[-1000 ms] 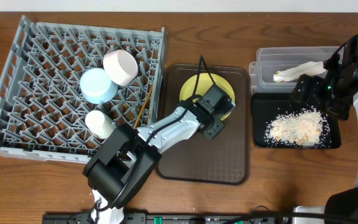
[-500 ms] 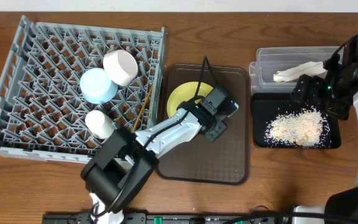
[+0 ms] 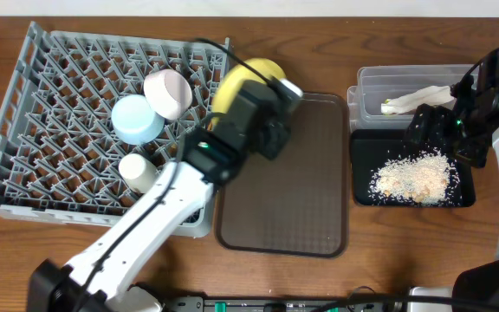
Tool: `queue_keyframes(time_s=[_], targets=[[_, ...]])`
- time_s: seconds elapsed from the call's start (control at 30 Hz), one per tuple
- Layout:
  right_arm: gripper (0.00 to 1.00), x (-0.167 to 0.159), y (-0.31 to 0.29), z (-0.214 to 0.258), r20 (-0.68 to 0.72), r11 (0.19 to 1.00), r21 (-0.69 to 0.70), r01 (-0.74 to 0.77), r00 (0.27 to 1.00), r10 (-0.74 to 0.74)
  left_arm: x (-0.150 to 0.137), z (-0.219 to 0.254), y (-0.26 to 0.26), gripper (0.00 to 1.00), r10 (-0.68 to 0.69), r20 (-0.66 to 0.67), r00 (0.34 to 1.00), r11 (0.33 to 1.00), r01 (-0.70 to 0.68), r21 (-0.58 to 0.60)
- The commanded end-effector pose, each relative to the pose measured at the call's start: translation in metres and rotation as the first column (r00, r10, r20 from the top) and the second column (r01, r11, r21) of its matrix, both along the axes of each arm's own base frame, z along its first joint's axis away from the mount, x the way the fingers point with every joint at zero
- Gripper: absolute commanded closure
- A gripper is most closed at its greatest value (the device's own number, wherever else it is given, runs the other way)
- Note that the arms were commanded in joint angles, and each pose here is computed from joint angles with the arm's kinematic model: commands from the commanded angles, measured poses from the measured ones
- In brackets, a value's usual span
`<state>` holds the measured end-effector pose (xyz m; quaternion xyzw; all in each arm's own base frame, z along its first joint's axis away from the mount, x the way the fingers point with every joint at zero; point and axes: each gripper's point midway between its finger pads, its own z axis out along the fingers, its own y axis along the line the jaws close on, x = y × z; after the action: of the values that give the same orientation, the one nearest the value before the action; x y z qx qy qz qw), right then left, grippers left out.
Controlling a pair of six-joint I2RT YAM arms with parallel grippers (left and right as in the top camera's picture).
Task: Sort waste into correct bins and load items into the dishwasher
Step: 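Lift the yellow plate and stand it upright in the dish rack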
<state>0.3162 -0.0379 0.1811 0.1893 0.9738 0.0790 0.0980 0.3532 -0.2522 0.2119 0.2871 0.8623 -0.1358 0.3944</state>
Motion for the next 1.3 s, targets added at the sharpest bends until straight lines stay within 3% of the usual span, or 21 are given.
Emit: queue_keyframes(time_s=[0.0, 0.17, 0.37, 0.77, 0.8, 0.83, 0.87, 0.93, 1.0, 1.1, 1.27], targets=[[0.01, 0.001, -0.001, 0.011, 0.033, 1.0, -0.004, 0.009, 0.999, -0.009, 0.014, 0.031, 0.025, 0.92, 0.078, -0.03, 0.997, 0.982, -0.082, -0.173], [0.01, 0.001, -0.001, 0.011, 0.033, 1.0, -0.004, 0.009, 0.999, -0.009, 0.027, 0.04, 0.049, 0.92, 0.08, -0.174, 0.981, 0.912, -0.143, -0.383], [0.01, 0.001, -0.001, 0.011, 0.034, 1.0, -0.004, 0.009, 0.999, -0.009, 0.043, 0.041, 0.073, 0.92, 0.064, -0.297, 0.953, 0.822, -0.219, -0.526], [0.01, 0.001, -0.001, 0.011, 0.034, 1.0, -0.004, 0.009, 0.999, -0.009, 0.068, 0.016, 0.1, 0.92, 0.076, -0.408, 0.91, 0.754, -0.32, -0.574], [0.01, 0.001, -0.001, 0.011, 0.034, 1.0, -0.004, 0.009, 0.999, -0.009, 0.071, 0.015, 0.104, 0.87, 0.092, -0.404, 0.91, 0.753, -0.329, -0.57], [0.01, 0.001, -0.001, 0.011, 0.033, 1.0, -0.004, 0.009, 0.999, -0.009, 0.077, 0.015, 0.113, 0.69, 0.131, -0.39, 0.911, 0.751, -0.348, -0.561], [0.01, 0.001, -0.001, 0.011, 0.033, 1.0, -0.004, 0.009, 0.999, -0.009, 0.082, 0.017, 0.12, 0.61, 0.153, -0.368, 0.917, 0.747, -0.351, -0.564], [0.01, 0.001, -0.001, 0.011, 0.033, 1.0, -0.004, 0.009, 0.999, -0.009, 0.086, 0.021, 0.126, 0.49, 0.165, -0.352, 0.921, 0.742, -0.352, -0.571], [0.01, 0.001, -0.001, 0.011, 0.033, 1.0, -0.004, 0.009, 0.999, -0.009, 0.088, 0.023, 0.133, 0.46, 0.179, -0.346, 0.921, 0.737, -0.358, -0.573], [0.01, 0.001, -0.001, 0.011, 0.034, 1.0, -0.004, 0.009, 0.999, -0.009, 0.086, 0.026, 0.14, 0.21, 0.19, -0.325, 0.926, 0.746, -0.351, -0.566], [0.01, 0.008, -0.001, 0.013, 0.061, 1.0, -0.01, 0.005, 0.998, -0.005, 0.076, 0.009, 0.173, 0.18, 0.352, -0.295, 0.888, 0.805, -0.448, -0.389]])
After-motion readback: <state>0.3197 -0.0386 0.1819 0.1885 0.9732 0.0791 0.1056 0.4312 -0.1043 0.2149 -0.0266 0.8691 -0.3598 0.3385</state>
